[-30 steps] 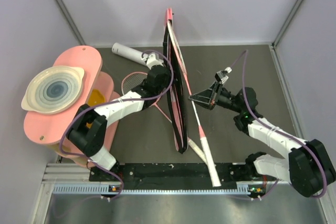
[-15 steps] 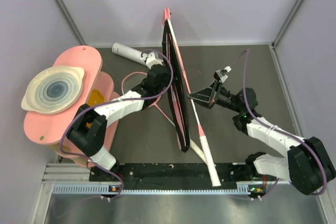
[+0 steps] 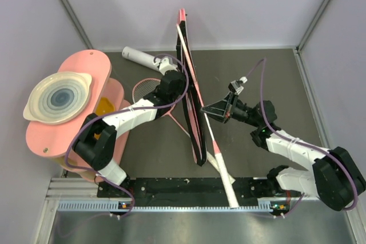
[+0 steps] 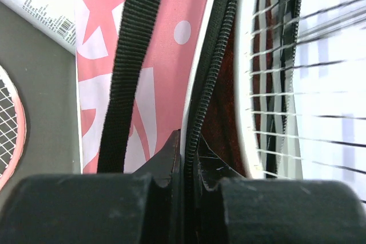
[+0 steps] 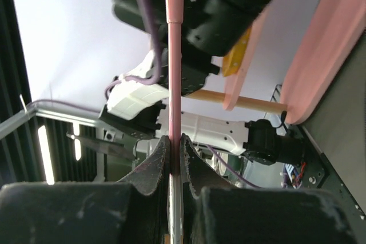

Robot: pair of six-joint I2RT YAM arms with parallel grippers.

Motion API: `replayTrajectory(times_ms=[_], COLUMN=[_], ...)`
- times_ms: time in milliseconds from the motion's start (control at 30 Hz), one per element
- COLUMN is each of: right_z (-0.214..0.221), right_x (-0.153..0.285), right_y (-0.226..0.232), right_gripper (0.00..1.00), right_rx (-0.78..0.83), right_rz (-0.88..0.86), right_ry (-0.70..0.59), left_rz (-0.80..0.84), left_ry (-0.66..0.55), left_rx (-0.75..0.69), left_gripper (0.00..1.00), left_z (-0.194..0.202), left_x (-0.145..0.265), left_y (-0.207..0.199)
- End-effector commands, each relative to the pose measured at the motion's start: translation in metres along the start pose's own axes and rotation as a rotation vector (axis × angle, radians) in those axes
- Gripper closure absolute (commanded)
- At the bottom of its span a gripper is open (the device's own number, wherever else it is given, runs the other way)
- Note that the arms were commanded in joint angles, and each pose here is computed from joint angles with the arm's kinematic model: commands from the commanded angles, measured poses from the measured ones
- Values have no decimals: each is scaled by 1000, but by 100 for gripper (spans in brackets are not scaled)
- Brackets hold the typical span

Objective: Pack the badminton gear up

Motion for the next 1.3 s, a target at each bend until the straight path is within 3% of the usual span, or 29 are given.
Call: replayTrajectory(times_ms=[0,400,767,1267], right_z=[1,2,-32,-101], right_x=[2,4,-36,-85], right_y=[-7,-30,-56,-96], right_gripper=[100,100,100,100], right_rx=[-8,-49,-63,245], right_rz=[-10,164,245,433], right_ry=[-65,-63,-98,-79], left_rz=[76,136,225,211], left_ry=[-66,-44,-7,57], left_rx=[29,19,3,-116], left_gripper=[100,100,100,100], left_z=[-18,-18,-18,-18], left_x=[5,20,42,61], left_y=[-25,-24,-26,-19])
Point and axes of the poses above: each gripper's point midway between its finger pads, its own x axis back along the fingers, its own y axis along the line the jaws close on, z = x × y, the point moved 8 cm from there along x, back along the fingers, and after that the axes turned 11 degrees about x, right-handed, at the moved point
